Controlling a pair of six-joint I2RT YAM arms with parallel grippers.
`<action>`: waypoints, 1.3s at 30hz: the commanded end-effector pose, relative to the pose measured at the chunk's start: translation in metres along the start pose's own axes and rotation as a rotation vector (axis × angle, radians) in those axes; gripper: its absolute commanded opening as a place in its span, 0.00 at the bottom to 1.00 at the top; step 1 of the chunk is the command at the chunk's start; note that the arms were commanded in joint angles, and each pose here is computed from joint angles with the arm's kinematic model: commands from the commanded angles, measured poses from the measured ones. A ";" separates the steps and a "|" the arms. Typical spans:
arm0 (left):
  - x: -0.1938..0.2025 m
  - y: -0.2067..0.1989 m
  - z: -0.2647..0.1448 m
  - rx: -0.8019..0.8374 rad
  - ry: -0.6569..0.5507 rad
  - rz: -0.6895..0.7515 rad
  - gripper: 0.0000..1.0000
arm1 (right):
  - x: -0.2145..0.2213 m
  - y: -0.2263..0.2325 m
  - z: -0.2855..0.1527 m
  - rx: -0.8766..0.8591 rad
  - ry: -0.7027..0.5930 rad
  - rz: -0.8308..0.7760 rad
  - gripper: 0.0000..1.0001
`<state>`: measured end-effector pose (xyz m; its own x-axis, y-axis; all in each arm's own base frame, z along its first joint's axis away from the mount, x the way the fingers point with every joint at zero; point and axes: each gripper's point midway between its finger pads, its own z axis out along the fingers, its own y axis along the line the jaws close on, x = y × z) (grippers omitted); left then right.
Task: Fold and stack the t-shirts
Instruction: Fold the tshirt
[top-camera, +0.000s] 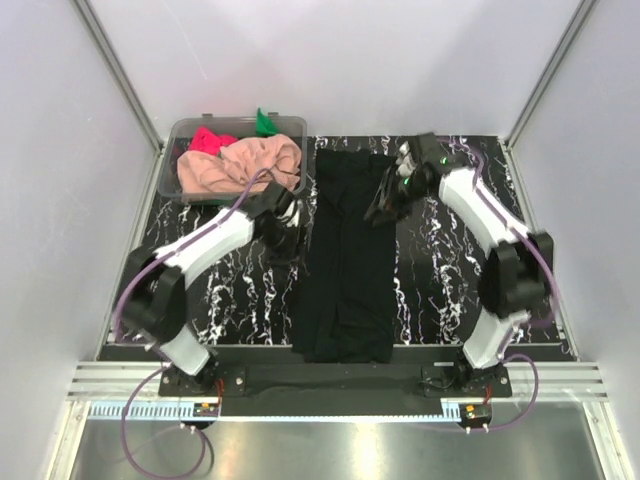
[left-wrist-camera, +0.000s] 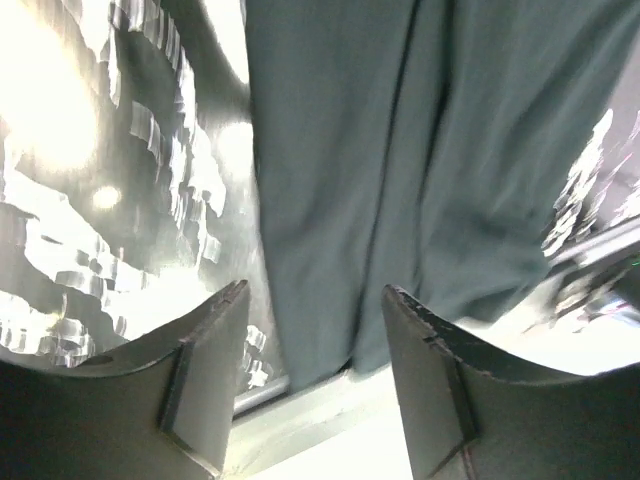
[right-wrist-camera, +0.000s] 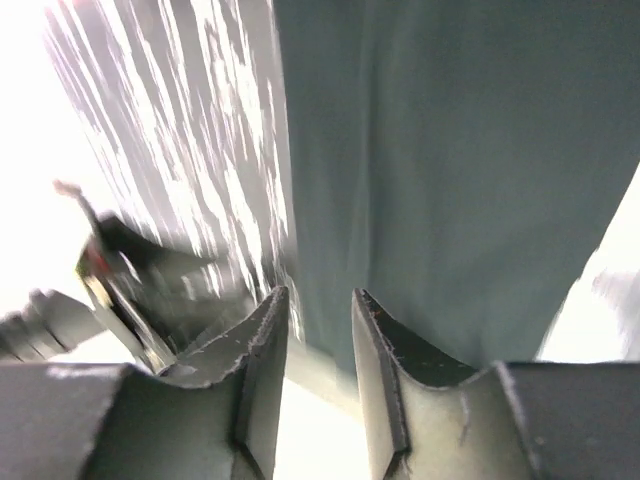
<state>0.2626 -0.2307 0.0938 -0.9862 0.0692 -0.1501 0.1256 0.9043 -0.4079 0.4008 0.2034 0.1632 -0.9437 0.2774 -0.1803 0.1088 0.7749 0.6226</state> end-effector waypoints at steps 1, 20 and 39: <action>0.034 0.006 -0.023 -0.051 -0.051 0.066 0.61 | 0.098 -0.009 -0.018 0.103 0.101 -0.027 0.40; 0.138 -0.015 0.001 -0.079 0.062 0.158 0.62 | 0.346 -0.028 -0.021 0.254 0.389 -0.031 0.43; 0.155 -0.002 -0.016 -0.061 0.029 0.146 0.62 | 0.355 -0.030 0.038 0.336 0.377 -0.167 0.52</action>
<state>0.1055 -0.2162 0.0786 -0.9647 0.2231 -0.1402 0.2578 0.9095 -0.3261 0.0543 0.2785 0.0384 -0.9852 -0.0158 0.1705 0.0289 0.9661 0.2566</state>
